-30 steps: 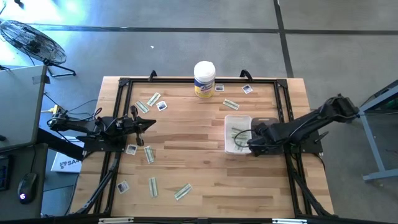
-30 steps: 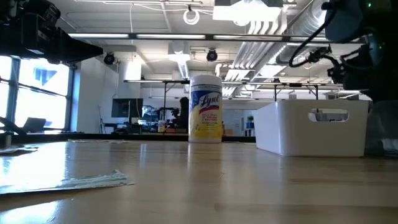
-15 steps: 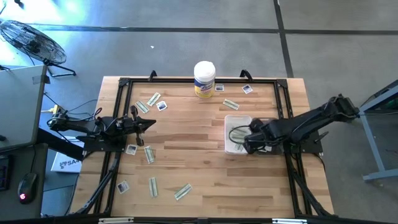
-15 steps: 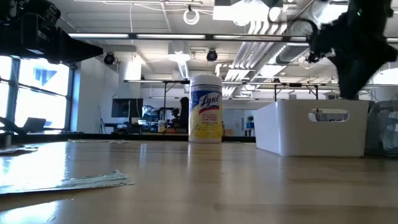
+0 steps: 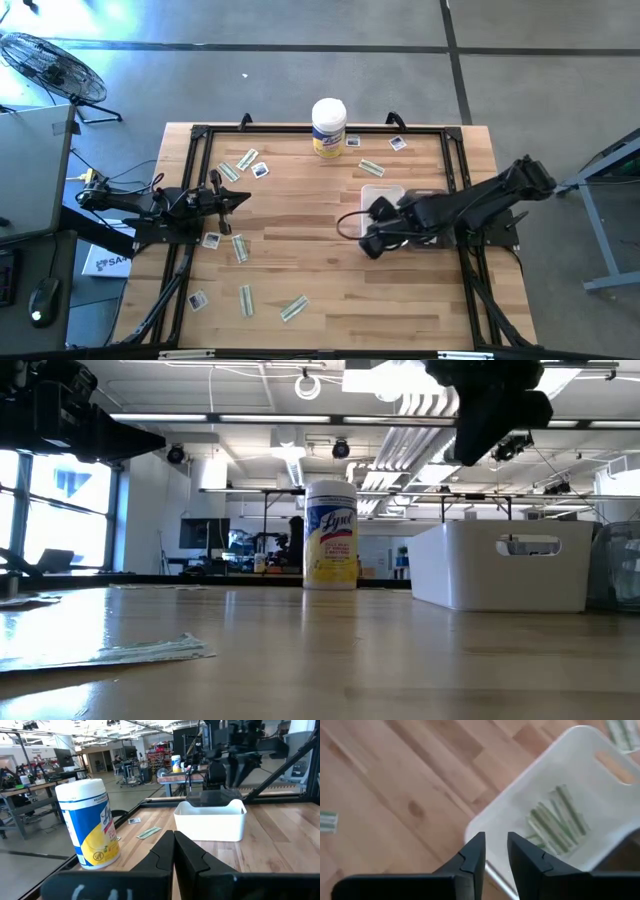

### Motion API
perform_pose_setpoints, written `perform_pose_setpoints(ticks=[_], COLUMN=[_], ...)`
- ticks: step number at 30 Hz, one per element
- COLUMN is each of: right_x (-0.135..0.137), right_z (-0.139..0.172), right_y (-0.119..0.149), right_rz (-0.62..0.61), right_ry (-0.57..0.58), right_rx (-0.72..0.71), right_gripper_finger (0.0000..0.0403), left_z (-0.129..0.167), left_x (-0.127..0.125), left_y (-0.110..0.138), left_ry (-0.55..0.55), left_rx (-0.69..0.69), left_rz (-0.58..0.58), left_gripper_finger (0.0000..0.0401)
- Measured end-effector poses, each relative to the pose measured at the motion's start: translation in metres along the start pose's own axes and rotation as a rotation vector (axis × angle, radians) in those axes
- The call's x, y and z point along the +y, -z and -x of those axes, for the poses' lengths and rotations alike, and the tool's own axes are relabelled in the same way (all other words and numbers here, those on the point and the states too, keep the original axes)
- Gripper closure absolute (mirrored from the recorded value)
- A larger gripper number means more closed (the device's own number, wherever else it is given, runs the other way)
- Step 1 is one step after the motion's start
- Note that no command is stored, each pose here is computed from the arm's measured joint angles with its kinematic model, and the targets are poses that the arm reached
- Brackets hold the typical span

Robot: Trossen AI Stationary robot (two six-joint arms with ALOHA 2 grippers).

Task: Pick & Place First Aid Supplies
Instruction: Put the green bandage pack into the white bin

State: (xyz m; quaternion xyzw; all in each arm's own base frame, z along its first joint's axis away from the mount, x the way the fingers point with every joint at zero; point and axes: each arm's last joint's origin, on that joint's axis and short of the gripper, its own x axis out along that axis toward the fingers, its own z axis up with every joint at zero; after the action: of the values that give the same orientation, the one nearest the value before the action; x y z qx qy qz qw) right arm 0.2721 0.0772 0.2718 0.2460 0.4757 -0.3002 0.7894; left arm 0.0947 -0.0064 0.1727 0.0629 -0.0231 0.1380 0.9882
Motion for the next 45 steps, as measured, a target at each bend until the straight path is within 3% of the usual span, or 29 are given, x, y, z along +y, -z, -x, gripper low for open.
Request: perform_pose_setpoints(ticks=[6, 12, 23, 30, 33, 38, 41, 45], right_x=[0.027, 0.063, 0.141, 0.189, 0.204, 0.205, 0.2, 0.195], right_z=[-0.011, -0.028, -0.082, -0.112, -0.126, -0.149, -0.159, -0.166], right_y=[-0.009, -0.014, 0.019, 0.047, 0.053, 0.059, 0.06, 0.067], right_rz=[0.043, 0.149, 0.355, 0.481, 0.538, 0.527, 0.48, 0.538], right_ry=[-0.136, -0.296, -0.595, -0.614, -0.553, -0.359, -0.331, -0.317], right_rx=[-0.036, -0.224, -0.43, -0.418, -0.368, -0.29, -0.263, -0.24], right_gripper_finger=[0.0329, 0.033, 0.033, 0.033, 0.033, 0.033, 0.033, 0.033], left_z=[0.0, 0.0, 0.0, 0.0, 0.0, 0.0, 0.0, 0.0], left_x=[0.0, 0.0, 0.0, 0.0, 0.0, 0.0, 0.0, 0.0], left_y=[0.0, 0.0, 0.0, 0.0, 0.0, 0.0, 0.0, 0.0], left_ry=[0.0, -0.001, 0.0, 0.0, 0.0, 0.0, 0.0, 0.0], left_rx=[0.0, 0.0, 0.0, 0.0, 0.0, 0.0, 0.0, 0.0], left_rz=[0.0, 0.0, 0.0, 0.0, 0.0, 0.0, 0.0, 0.0], left_gripper_finger=[0.04, 0.04, 0.04, 0.04, 0.04, 0.04, 0.04, 0.04])
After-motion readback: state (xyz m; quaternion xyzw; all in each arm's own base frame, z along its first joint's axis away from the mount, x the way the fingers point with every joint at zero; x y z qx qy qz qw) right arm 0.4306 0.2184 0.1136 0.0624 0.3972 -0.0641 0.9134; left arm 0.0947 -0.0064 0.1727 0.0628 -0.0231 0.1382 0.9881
